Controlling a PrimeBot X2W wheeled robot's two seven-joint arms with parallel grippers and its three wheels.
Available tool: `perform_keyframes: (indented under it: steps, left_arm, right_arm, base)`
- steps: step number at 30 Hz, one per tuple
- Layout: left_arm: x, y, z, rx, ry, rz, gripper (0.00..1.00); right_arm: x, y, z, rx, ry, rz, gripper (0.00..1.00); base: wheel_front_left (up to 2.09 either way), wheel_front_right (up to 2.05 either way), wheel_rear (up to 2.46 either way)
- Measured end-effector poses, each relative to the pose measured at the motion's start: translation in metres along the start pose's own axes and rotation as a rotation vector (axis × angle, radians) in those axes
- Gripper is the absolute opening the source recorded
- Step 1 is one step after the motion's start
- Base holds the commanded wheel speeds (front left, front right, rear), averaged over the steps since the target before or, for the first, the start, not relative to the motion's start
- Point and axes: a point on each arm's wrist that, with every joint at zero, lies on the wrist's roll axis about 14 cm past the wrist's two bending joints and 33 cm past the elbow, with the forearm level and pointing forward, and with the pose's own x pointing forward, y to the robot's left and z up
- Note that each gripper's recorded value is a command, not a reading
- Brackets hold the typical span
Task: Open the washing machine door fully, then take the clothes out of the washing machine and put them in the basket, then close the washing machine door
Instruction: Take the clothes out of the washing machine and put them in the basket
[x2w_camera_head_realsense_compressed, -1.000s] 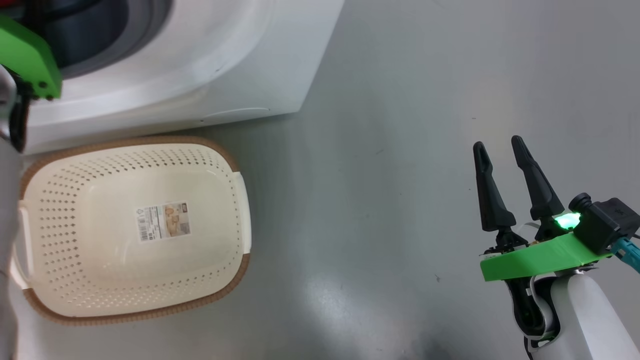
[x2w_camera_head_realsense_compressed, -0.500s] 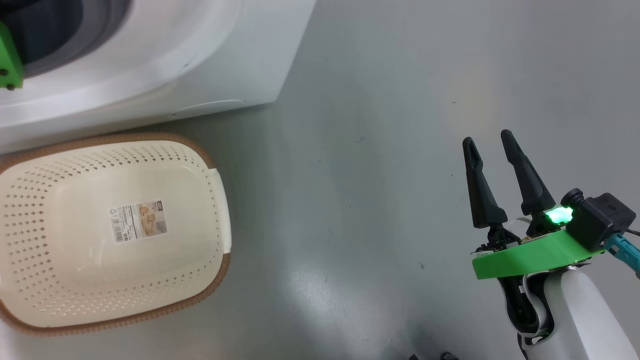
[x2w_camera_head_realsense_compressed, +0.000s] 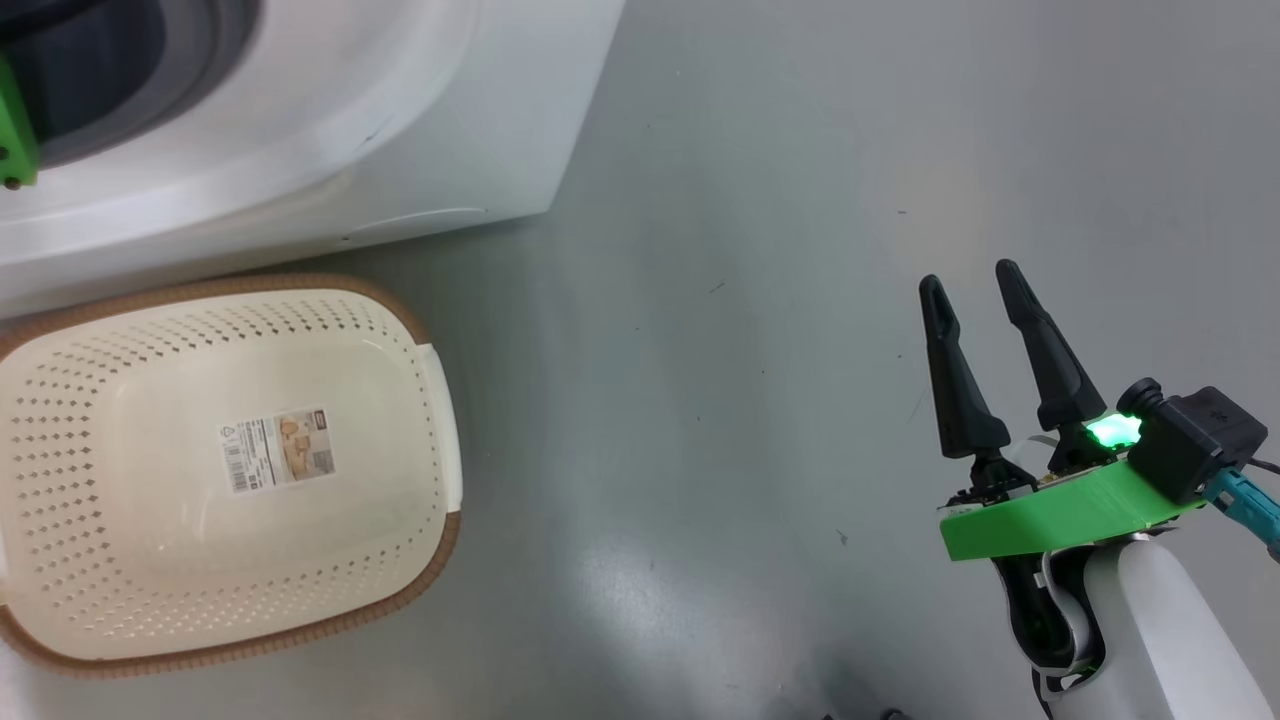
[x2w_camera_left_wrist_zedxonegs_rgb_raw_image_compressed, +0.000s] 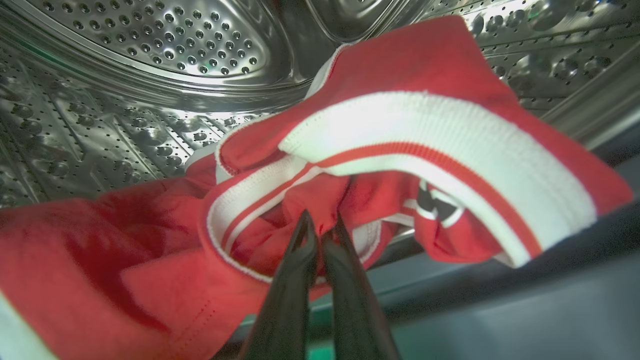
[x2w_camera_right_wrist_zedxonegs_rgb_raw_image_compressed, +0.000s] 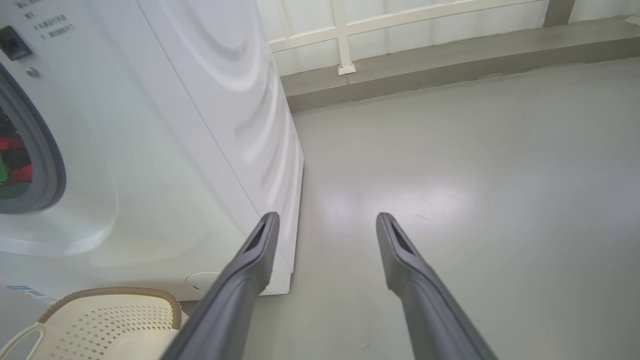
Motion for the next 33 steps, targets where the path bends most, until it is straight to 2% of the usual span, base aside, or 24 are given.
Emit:
perform_keyframes:
  steps: [17,19,33]
  left_arm:
    - [-0.044,0.004,0.021,-0.156,-0.162,0.045,0.00]
    - [-0.057,0.011,0.040,-0.191,-0.242,0.065,0.00]
    - [-0.130,0.031,0.054,-0.274,-0.414,0.145,0.00]
  right_arm:
    - [0.001,0.023,0.020,-0.003,-0.056,0.065,1.00]
    - [-0.002,0.027,0.022,-0.003,-0.059,0.076,1.00]
    - [-0.012,0.043,0.028,0.001,-0.073,0.118,1.00]
  base:
    - [0.00,0.00,0.00]
    - [0.00,0.00,0.00]
    - [0.00,0.00,0.00]
